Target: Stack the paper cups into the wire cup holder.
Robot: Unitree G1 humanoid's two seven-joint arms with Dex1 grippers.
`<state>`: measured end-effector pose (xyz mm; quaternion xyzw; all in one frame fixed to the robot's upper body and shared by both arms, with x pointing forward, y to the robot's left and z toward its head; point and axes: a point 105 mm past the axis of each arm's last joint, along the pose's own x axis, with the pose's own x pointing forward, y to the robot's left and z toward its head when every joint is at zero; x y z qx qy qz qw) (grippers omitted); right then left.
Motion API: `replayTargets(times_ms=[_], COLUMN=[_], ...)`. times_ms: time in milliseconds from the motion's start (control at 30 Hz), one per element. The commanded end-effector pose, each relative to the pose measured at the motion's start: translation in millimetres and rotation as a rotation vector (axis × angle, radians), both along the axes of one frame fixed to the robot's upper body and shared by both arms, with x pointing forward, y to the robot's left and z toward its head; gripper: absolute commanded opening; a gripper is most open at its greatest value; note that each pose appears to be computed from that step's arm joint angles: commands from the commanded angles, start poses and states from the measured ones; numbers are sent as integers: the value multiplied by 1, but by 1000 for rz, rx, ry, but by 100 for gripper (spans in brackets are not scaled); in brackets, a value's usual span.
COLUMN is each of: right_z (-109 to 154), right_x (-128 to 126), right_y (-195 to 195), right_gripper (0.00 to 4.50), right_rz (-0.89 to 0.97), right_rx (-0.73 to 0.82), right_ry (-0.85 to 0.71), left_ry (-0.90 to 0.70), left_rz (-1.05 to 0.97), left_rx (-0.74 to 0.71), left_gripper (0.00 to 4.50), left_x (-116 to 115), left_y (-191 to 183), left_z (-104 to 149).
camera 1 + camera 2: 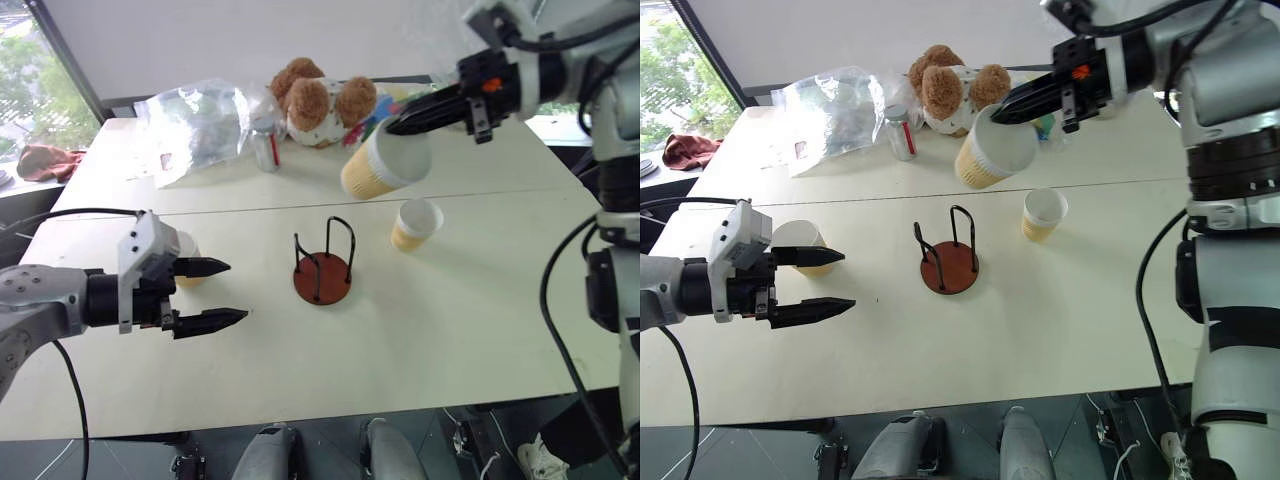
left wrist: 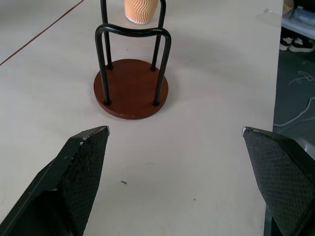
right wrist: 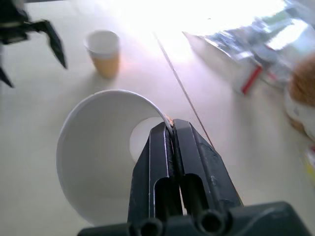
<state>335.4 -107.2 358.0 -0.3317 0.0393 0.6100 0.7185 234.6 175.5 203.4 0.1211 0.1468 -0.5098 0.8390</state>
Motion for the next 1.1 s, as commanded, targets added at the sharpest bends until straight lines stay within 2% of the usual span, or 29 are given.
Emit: replayTargets(times_ms=[33, 200, 533, 1100], right_z=[11, -7, -25, -52], right_x=[-9, -2, 19, 16], right_y=[15, 36, 56, 70], right_gripper=[4, 4, 4, 4], right_rz=[100, 169, 186, 252], right_rx=[31, -30, -138, -283], right_ry=[24, 56, 53, 95], left_ry=[-44, -49, -58, -69], left_rz=[6, 23, 46, 55], left_rx=[3, 7, -16, -35], left_gripper=[450, 450, 450, 450], left_x=[-3, -3, -4, -2], left_y=[0, 0, -3, -7], left_z=[6, 3, 1, 0])
